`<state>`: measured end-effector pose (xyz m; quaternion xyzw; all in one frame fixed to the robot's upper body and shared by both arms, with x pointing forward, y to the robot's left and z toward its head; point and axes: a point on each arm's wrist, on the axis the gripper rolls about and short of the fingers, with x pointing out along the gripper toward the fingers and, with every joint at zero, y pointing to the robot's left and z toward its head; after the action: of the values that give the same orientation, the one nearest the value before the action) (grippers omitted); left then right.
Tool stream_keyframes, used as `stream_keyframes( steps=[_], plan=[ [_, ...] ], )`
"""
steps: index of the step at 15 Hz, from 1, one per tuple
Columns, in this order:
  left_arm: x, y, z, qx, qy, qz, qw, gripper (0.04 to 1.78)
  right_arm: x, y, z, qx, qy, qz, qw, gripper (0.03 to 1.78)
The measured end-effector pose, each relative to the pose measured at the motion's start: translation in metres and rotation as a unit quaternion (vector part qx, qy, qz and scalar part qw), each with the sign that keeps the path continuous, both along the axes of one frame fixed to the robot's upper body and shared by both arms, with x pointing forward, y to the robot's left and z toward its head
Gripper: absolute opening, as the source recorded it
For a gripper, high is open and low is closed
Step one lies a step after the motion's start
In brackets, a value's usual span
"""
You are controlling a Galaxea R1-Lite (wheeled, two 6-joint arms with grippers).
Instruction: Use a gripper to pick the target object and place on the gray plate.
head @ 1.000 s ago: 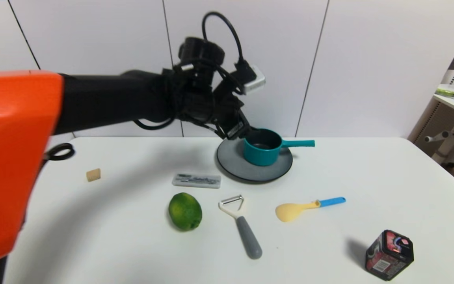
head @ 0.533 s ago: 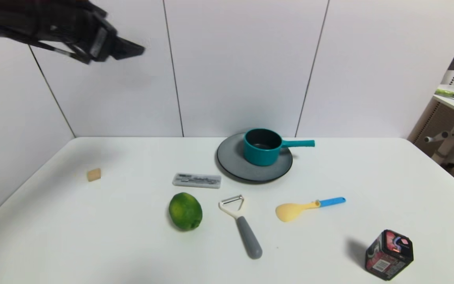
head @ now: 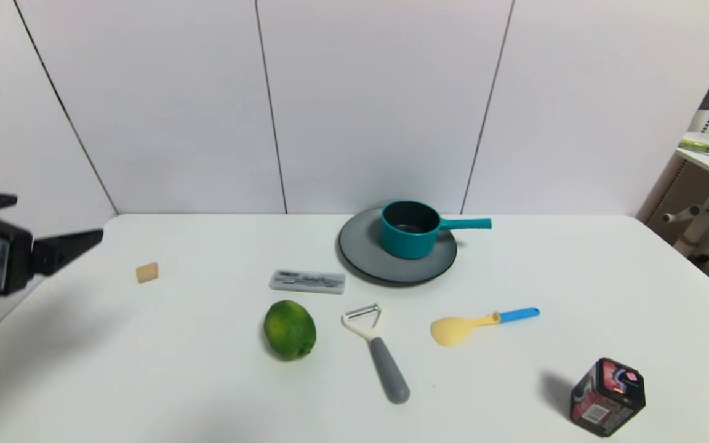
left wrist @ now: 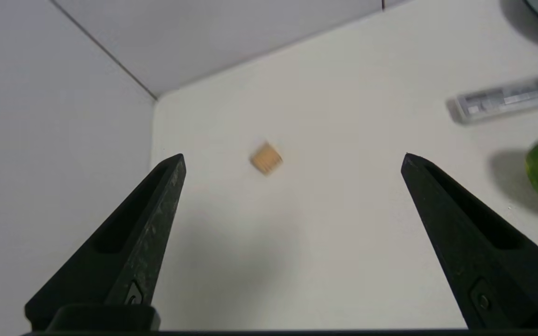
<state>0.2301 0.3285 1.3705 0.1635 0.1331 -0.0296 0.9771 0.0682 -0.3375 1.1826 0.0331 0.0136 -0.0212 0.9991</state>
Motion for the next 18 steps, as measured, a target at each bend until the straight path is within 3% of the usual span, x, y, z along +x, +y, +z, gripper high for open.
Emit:
stream_keyframes(
  steps=[4,9,14,18],
  plan=[
    [-0.076,0.005,-0.085,-0.031,0.005,0.036,0.999,1.67,0.000,0.000,0.000,0.000,0.000,0.000,1.0000,1.71],
    [-0.130,0.006,-0.149,-0.047,-0.048,0.042,0.997,1.69,0.000,0.000,0.000,0.000,0.000,0.000,1.0000,1.71],
    [-0.155,0.005,-0.176,-0.081,-0.114,0.026,0.990,1.69,0.000,0.000,0.000,0.000,0.000,0.000,1.0000,1.71],
    [-0.160,0.005,-0.187,-0.147,-0.126,0.019,0.981,1.69,0.000,0.000,0.000,0.000,0.000,0.000,1.0000,1.71]
  ],
)
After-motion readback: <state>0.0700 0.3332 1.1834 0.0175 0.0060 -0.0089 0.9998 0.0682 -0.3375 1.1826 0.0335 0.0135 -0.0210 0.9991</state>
